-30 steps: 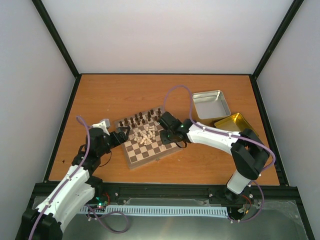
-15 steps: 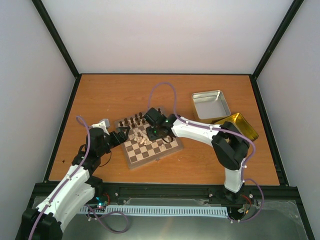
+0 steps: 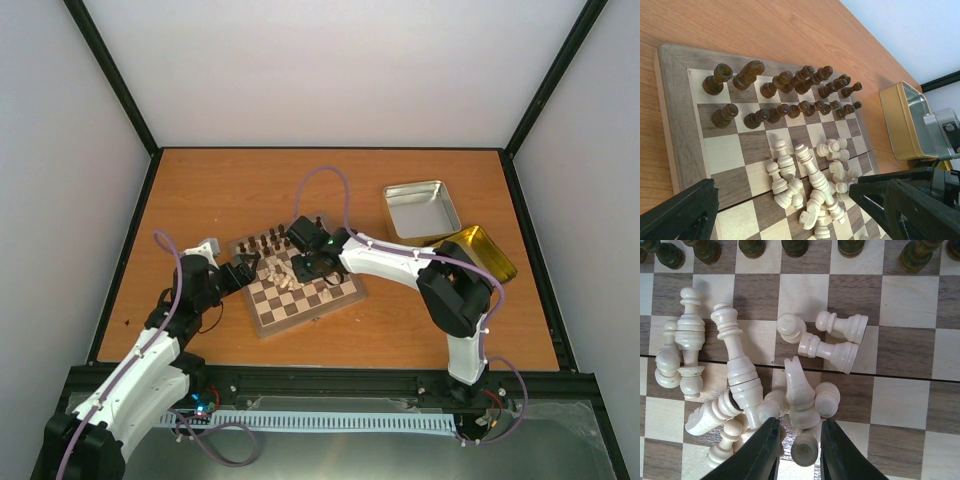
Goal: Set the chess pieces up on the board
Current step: Pick up the chess piece from the chessboard, then place the chess piece on the chessboard, then pick up the chess piece from the chessboard, then place the chess piece on the chessboard.
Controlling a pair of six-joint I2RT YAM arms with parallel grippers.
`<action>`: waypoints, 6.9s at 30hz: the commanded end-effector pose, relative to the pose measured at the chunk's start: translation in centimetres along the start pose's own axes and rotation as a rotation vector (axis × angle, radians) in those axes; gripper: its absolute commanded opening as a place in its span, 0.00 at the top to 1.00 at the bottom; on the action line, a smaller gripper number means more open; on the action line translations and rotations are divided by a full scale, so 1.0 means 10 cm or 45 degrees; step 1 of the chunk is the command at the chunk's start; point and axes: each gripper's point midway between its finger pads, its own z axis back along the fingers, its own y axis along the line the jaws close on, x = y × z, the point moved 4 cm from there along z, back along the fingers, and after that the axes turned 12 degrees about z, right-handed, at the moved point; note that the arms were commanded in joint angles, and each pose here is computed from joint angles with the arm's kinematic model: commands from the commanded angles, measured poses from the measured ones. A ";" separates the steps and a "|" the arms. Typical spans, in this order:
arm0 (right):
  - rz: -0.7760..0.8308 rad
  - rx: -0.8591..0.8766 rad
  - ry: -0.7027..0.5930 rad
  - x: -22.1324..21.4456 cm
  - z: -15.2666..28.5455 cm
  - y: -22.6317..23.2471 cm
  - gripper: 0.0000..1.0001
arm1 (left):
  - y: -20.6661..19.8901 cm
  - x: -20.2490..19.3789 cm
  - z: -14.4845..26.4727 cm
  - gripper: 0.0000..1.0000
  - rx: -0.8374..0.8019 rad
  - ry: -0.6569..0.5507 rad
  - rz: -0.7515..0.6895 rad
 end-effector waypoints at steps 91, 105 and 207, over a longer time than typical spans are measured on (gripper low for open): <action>0.225 -0.017 0.214 -0.41 0.11 -0.37 0.69 | -0.17 0.12 0.03 0.09 -0.029 -0.025 -0.050; 0.190 -0.049 0.231 -0.41 -0.04 -0.44 0.78 | -0.17 0.13 0.04 0.09 -0.025 -0.032 -0.060; -0.522 -0.103 -0.607 -0.04 1.21 -0.81 0.33 | -0.04 -0.41 0.47 0.99 0.505 0.717 -0.253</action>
